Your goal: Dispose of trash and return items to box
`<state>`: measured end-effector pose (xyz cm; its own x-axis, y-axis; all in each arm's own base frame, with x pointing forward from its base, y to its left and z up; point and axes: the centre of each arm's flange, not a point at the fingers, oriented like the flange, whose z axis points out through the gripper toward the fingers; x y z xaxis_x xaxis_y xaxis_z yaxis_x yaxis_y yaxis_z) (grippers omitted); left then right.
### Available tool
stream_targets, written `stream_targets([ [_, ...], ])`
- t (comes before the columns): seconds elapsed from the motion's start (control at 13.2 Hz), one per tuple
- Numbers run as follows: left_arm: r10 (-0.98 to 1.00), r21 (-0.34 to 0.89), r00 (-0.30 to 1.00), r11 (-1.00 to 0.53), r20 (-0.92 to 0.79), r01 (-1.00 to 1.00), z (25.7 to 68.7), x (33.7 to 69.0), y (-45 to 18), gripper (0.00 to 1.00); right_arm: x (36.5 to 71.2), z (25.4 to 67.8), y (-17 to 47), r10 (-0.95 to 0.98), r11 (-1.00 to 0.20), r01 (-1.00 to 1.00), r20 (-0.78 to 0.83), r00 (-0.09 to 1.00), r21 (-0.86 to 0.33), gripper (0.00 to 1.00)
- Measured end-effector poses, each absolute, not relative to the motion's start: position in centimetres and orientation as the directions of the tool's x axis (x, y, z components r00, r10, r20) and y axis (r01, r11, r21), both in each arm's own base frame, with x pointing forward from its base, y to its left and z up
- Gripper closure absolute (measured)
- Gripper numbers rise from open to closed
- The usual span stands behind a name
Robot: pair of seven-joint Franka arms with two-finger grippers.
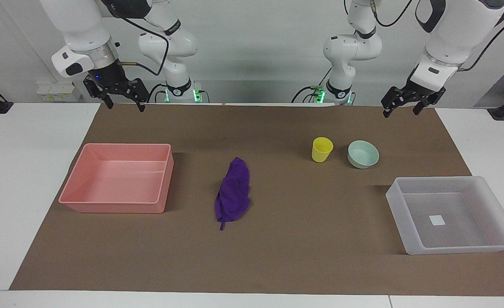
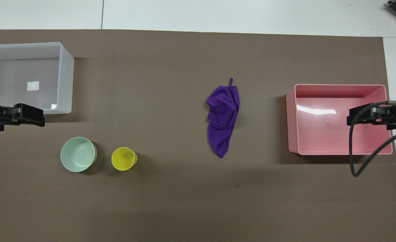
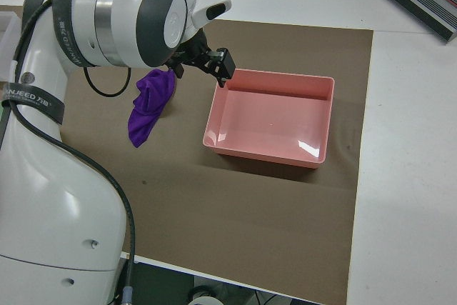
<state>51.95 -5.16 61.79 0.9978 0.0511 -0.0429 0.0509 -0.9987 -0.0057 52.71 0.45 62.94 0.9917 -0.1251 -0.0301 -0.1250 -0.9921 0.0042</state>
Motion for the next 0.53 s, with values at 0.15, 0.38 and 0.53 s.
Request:
stream_targets([
  [0.15, 0.051, -0.006, 0.998, -0.999, -0.043, 0.051, 61.79, 51.95, -5.16, 0.00, 52.70, 62.97, 0.40, -0.126, -0.992, -0.126, -0.030, 0.992, 0.004, 0.00],
  [0.38, 0.052, -0.006, 0.998, -0.999, -0.043, 0.052, 61.79, 51.95, -5.10, 0.00, 52.70, 62.97, 0.35, -0.127, -0.992, -0.127, -0.029, 0.991, 0.004, 0.00],
  [0.53, 0.054, -0.007, 0.997, -0.999, -0.056, 0.053, 61.67, 51.84, -5.01, 0.00, 52.70, 62.97, 0.35, -0.127, -0.992, -0.127, -0.029, 0.991, 0.004, 0.00],
])
